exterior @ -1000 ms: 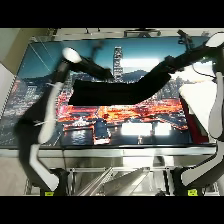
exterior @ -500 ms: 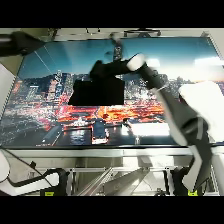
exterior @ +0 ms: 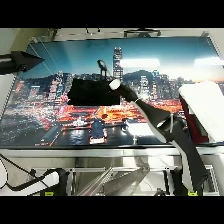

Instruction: Fold the shirts.

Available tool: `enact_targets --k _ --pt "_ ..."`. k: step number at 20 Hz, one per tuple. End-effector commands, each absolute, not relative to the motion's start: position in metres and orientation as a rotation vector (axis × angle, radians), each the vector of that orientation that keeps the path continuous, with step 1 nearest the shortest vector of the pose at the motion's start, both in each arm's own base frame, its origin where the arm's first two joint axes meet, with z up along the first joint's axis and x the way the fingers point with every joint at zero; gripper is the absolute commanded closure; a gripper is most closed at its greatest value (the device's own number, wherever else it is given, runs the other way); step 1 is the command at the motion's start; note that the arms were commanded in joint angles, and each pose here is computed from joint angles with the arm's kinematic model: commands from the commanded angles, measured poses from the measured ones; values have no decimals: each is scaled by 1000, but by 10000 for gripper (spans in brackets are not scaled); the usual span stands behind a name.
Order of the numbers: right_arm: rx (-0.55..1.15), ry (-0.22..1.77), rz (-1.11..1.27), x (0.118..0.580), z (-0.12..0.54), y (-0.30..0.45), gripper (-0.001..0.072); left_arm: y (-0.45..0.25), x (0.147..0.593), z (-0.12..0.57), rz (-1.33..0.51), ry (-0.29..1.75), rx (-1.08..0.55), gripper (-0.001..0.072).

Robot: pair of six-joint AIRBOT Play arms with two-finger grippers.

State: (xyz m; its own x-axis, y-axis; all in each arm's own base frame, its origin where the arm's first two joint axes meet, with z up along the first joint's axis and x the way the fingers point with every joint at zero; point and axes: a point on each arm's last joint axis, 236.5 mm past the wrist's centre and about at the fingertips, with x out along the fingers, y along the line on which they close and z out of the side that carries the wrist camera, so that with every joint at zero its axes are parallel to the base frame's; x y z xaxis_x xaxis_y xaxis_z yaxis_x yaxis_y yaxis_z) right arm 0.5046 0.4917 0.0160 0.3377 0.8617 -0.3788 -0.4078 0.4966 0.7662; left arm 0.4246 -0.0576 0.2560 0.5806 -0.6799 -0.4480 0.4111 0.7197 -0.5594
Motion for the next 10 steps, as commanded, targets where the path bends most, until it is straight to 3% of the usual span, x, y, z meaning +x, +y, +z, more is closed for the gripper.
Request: enact_targets --k 1,3,5,10 --pt "564 1014 959 501 46 418 386 -60 421 252 -682 710 -429 680" --pt "521 1152 831 506 40 350 176 -61 419 251 -687 716 -428 680" --pt "491 1288 671 506 15 295 65 -61 419 251 -687 716 -428 680" --pt "525 1396 544 511 -62 278 63 -61 419 250 -687 719 -427 680"
